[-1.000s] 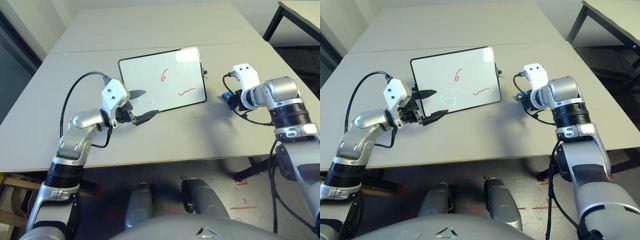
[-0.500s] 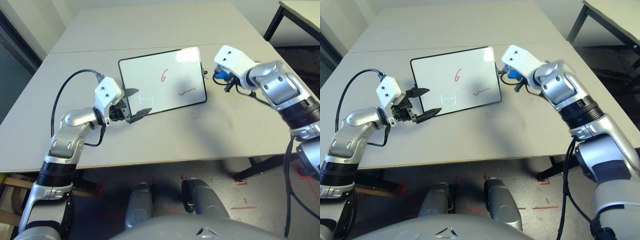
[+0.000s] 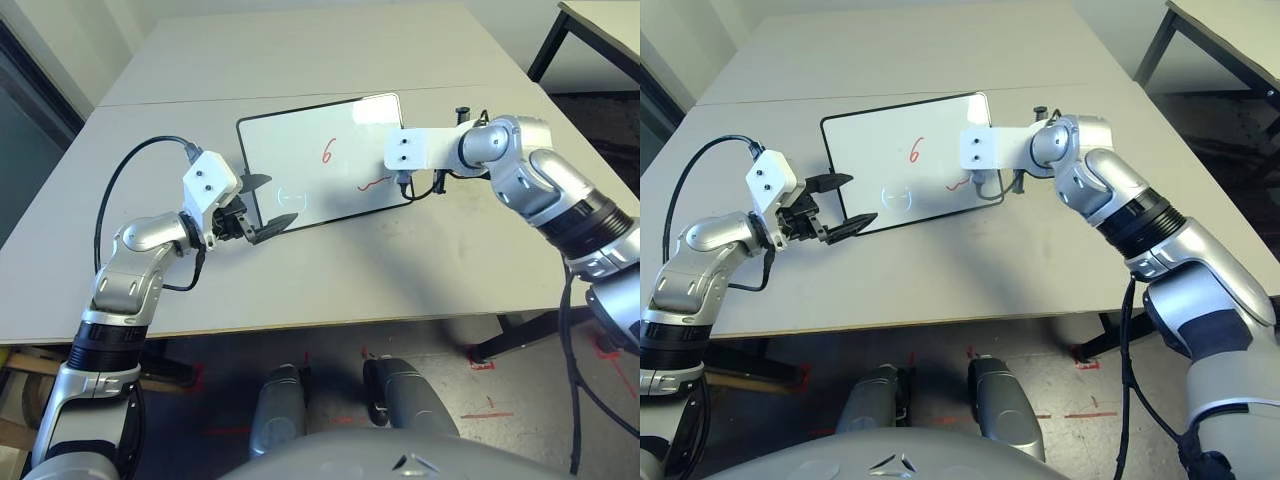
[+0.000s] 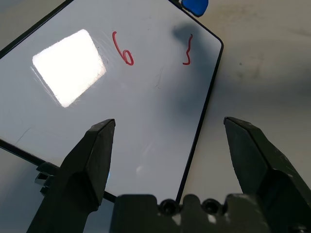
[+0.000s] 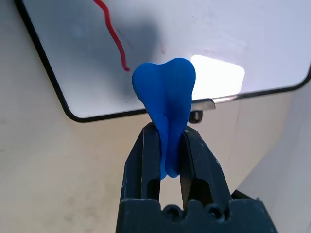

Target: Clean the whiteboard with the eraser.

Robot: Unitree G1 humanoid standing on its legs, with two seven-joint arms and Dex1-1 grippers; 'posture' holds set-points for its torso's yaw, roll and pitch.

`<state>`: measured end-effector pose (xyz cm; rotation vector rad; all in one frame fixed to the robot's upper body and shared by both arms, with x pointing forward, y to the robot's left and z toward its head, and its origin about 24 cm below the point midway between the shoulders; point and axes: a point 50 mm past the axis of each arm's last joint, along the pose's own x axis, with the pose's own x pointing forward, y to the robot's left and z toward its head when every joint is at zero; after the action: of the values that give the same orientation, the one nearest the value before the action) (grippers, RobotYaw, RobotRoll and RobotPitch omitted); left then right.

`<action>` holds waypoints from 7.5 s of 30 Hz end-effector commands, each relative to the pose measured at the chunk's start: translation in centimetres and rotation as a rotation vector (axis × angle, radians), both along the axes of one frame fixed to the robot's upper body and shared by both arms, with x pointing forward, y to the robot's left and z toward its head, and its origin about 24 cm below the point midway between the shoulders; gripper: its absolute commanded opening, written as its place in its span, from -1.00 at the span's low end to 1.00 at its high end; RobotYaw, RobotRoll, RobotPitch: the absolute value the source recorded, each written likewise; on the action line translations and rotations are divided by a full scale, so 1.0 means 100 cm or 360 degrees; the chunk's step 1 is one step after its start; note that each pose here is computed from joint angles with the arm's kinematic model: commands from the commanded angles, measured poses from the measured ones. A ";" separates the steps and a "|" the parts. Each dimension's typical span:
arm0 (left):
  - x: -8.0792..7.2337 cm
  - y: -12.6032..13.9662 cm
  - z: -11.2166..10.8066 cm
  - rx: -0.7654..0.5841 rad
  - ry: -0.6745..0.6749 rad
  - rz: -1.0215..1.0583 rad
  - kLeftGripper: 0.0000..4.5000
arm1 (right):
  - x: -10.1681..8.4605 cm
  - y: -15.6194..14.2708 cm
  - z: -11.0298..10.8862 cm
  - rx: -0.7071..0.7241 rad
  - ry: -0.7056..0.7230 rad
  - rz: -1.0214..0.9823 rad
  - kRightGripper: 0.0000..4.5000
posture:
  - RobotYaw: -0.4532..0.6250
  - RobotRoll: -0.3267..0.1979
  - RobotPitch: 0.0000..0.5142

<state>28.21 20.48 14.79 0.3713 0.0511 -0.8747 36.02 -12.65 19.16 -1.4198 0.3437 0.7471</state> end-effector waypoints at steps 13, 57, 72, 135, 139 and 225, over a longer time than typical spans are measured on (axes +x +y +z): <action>-0.002 0.001 -0.002 0.0039 0.0000 -0.0001 1.00 | 0.012 -0.008 -0.028 -0.0099 0.0157 -0.0045 -0.84 | -0.32 0.25 -0.72; -0.007 -0.001 -0.004 0.0013 0.0005 0.0014 1.00 | 0.009 0.042 -0.041 -0.0255 0.0092 0.0156 -0.85 | -0.26 0.25 -0.70; -0.004 0.000 -0.002 0.0025 0.0002 0.0005 1.00 | 0.021 -0.005 -0.043 -0.0360 0.0078 -0.0063 -0.86 | -0.30 0.25 -0.70; -0.004 0.006 -0.002 0.0037 -0.0001 0.0048 1.00 | 0.012 0.027 -0.044 -0.0452 -0.0055 0.0045 -0.87 | -0.27 0.25 -0.69; -0.003 0.007 -0.001 0.0039 -0.0002 0.0051 1.00 | 0.014 0.023 -0.041 -0.0448 -0.0062 0.0025 -0.87 | -0.27 0.25 -0.69; -0.001 0.033 0.001 0.0147 -0.0080 0.0284 1.00 | 0.018 0.129 -0.023 -0.0678 -0.0222 0.0623 -0.89 | -0.17 0.25 -0.64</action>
<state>28.22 23.51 14.73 0.4573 0.0744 -0.6995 37.98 0.65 18.39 -1.9441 0.0586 0.8833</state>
